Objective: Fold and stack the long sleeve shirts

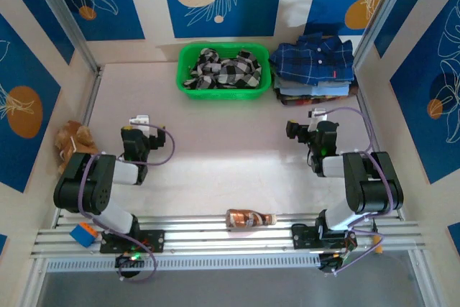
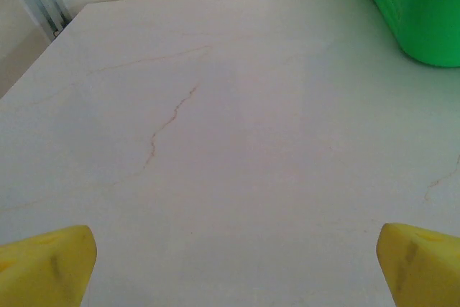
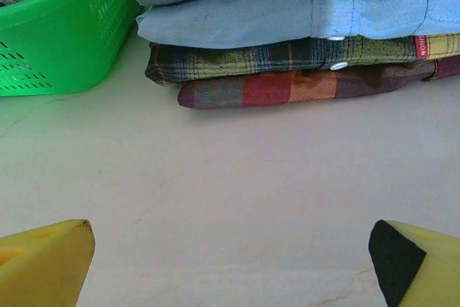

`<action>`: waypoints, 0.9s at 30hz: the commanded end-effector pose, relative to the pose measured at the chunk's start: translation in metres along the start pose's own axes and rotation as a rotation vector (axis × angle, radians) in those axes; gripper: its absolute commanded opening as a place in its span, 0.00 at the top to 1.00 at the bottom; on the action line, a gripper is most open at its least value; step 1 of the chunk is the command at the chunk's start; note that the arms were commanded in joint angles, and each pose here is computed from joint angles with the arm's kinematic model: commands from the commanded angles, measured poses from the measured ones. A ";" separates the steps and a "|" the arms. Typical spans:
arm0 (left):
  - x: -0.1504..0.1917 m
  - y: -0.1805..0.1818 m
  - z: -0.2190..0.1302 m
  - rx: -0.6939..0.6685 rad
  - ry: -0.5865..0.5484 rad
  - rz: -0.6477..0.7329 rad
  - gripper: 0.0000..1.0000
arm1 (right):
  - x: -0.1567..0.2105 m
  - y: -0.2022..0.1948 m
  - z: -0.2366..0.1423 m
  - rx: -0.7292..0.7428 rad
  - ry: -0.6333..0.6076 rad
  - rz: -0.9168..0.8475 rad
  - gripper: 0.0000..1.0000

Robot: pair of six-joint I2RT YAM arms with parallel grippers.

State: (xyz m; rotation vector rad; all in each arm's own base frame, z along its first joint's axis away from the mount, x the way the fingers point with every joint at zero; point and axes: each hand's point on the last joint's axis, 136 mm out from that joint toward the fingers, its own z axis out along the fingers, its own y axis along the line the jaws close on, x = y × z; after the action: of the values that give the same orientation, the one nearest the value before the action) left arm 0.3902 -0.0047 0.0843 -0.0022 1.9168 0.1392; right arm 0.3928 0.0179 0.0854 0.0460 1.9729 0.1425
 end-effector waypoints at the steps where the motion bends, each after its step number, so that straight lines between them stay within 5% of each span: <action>1: -0.010 0.002 -0.001 -0.013 -0.034 0.004 0.00 | -0.009 0.002 0.001 -0.006 -0.026 -0.019 0.01; 22: -0.010 0.002 -0.001 -0.011 -0.036 0.003 0.00 | -0.011 0.003 -0.001 -0.025 -0.033 -0.014 0.01; 27: -0.065 -0.011 -0.029 0.102 0.042 0.011 0.00 | -0.060 0.051 -0.056 -0.015 0.026 -0.108 0.01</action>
State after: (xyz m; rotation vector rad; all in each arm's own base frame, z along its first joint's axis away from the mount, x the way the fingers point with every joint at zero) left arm 0.3838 -0.0111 0.0972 0.0450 1.9689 0.1152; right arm 0.3787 0.0432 0.1125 -0.0313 2.0156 0.1210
